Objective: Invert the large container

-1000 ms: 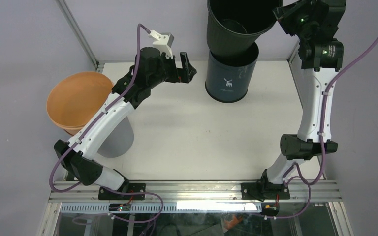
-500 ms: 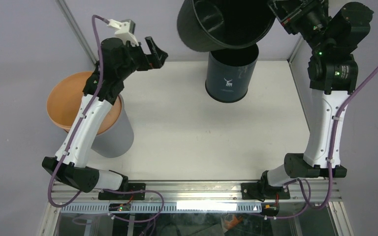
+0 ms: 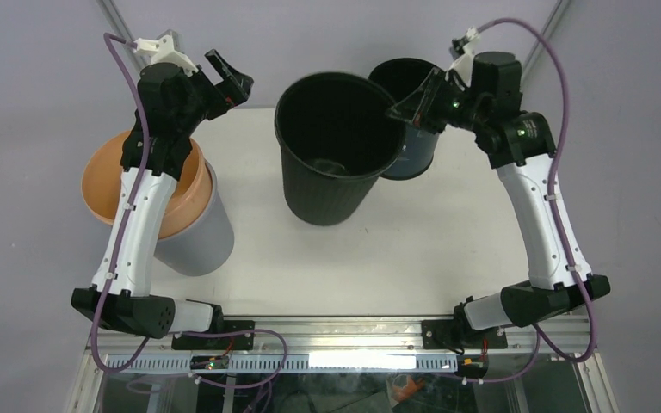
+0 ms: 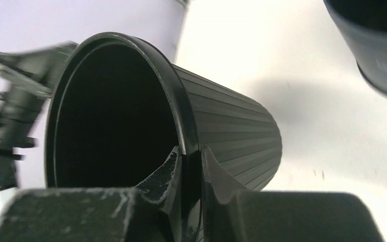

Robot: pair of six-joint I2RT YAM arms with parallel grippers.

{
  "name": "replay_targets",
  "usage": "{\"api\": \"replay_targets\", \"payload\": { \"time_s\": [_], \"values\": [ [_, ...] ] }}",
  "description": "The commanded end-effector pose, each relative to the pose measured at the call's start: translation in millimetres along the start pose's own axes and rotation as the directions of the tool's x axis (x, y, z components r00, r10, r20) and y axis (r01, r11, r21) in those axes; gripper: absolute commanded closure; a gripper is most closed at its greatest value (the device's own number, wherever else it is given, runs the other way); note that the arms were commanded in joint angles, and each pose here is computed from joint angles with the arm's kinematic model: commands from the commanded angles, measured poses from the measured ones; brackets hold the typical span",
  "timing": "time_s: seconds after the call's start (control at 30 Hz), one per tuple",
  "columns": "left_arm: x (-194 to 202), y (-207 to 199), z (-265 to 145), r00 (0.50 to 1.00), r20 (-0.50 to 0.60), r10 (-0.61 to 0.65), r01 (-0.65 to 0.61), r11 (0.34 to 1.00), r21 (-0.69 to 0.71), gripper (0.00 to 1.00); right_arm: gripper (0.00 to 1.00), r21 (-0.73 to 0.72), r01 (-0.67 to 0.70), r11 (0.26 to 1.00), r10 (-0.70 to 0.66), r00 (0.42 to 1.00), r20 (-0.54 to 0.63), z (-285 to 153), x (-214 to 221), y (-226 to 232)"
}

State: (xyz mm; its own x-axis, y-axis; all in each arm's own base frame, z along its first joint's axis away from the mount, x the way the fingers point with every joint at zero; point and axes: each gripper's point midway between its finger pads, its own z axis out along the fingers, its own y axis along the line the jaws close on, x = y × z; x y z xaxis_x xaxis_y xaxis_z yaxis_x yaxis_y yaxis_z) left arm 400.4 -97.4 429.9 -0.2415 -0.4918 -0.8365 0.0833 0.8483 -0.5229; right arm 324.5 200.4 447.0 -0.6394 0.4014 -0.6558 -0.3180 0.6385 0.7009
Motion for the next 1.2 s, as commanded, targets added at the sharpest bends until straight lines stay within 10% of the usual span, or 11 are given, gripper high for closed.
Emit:
{"api": "replay_targets", "payload": {
  "time_s": [0.0,0.63,0.97,1.17],
  "values": [
    [-2.3,-12.0,1.9,0.999,-0.021,-0.026,0.028,0.998,0.054,0.01,1.0,0.084,-0.049,0.995,0.052,0.998,-0.037,-7.4,31.1,-23.3],
    [39.5,-53.6,13.6,0.981,-0.14,0.133,-0.094,0.962,0.256,0.01,1.0,0.324,-0.079,0.943,0.066,0.996,0.053,14.3,83.0,-101.4],
    [62.3,-107.6,6.6,0.956,-0.13,0.262,-0.194,0.901,0.387,0.01,0.21,0.306,0.049,0.951,-0.037,0.998,-0.044,29.9,93.2,-79.5],
    [61.2,-143.4,-21.0,0.928,-0.067,0.366,-0.301,0.845,0.442,0.03,0.09,0.508,0.131,0.851,-0.19,0.98,0.065,-12.4,40.1,-95.7]
  ]
}}
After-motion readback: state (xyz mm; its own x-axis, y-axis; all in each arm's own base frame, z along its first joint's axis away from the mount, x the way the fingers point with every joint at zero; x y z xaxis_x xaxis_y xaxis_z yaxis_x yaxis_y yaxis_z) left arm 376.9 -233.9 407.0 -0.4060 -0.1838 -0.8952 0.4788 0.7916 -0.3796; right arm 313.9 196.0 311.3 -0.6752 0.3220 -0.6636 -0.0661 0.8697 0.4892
